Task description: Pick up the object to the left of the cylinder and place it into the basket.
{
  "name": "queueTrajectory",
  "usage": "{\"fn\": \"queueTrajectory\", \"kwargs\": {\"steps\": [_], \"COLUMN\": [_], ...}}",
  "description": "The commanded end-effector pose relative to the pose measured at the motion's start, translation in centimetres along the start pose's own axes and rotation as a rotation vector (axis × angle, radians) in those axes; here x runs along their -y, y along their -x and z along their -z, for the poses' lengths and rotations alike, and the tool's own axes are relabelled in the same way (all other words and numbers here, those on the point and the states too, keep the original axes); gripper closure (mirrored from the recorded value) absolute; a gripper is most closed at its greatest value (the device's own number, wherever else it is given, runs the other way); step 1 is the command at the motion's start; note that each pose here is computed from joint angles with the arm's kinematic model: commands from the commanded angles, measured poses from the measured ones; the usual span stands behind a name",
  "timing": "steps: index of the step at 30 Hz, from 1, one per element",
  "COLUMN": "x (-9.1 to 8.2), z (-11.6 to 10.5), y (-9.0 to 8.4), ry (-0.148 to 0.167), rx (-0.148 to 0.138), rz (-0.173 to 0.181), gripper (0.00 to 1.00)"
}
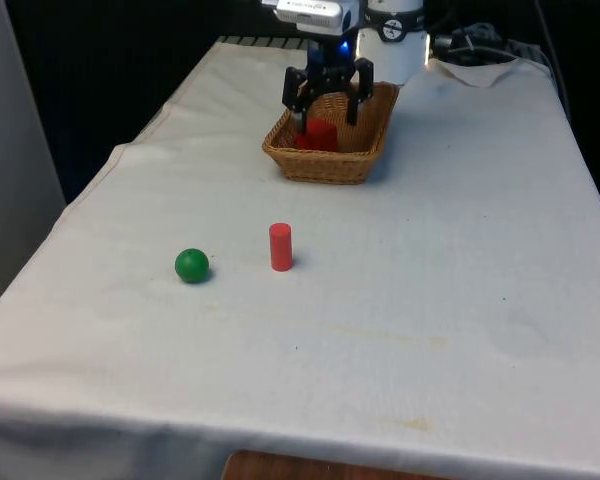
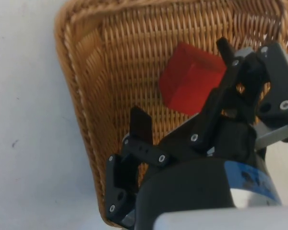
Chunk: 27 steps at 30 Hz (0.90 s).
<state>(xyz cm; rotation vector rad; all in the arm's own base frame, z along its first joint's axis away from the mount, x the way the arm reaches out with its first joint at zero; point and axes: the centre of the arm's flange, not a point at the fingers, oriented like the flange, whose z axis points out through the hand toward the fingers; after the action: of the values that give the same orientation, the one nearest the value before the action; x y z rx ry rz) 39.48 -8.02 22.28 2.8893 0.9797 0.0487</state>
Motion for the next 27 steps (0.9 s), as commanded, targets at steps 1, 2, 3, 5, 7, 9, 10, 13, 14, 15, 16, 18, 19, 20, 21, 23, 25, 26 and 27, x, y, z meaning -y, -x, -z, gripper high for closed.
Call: {"fn": "queueTrajectory", "kwargs": {"steps": [1, 2, 3, 5, 7, 9, 10, 13, 14, 15, 16, 18, 19, 20, 21, 23, 25, 26, 27], "x": [-0.1, -0.2, -0.3, -0.4, -0.5, -0.6, -0.7, -0.9, -0.9, -0.9, -1.0, -1.2, -1.2, -1.3, -1.3, -1.5, -1.5, -1.6, -1.7], "z": [0.3, 0.5, 0.8, 1.2, 1.7, 2.1, 2.3, 3.1, 3.1, 3.1, 3.5, 3.9, 4.1, 4.3, 4.5, 5.0, 5.2, 5.4, 5.6], "y": [-0.3, -0.5, -0.7, -1.0, -1.4, -1.8, -2.0, -2.9, -2.9, -2.7, -3.4, -3.9, -4.1, -4.4, -4.7, -5.3, -5.6, -5.9, -6.1], "ry": [0.001, 0.001, 0.001, 0.004, 0.004, 0.006, 0.006, 0.01, 0.01, 0.009, 0.012, 0.016, 0.018, 0.019, 0.02, 0.025, 0.027, 0.028, 0.031], "rx": [0.0, -0.003, -0.007, -0.015, -0.022, -0.029, -0.031, -0.041, -0.041, -0.045, -0.044, -0.049, -0.052, -0.052, -0.054, -0.058, -0.06, -0.061, -0.064], "rz": [-0.003, -0.002, -0.002, -0.001, 0.001, 0.001, 0.001, 0.004, 0.004, 0.006, 0.004, 0.006, 0.006, 0.006, 0.007, 0.008, 0.009, 0.01, 0.008], "gripper": [0.0, 0.0, 0.0, 0.0, 0.0, 0.0, 0.0, 0.0, 0.0, 0.0, 0.0, 0.0, 0.0, 0.0, 0.0, 0.0, 0.0, 0.0, 0.0]}}
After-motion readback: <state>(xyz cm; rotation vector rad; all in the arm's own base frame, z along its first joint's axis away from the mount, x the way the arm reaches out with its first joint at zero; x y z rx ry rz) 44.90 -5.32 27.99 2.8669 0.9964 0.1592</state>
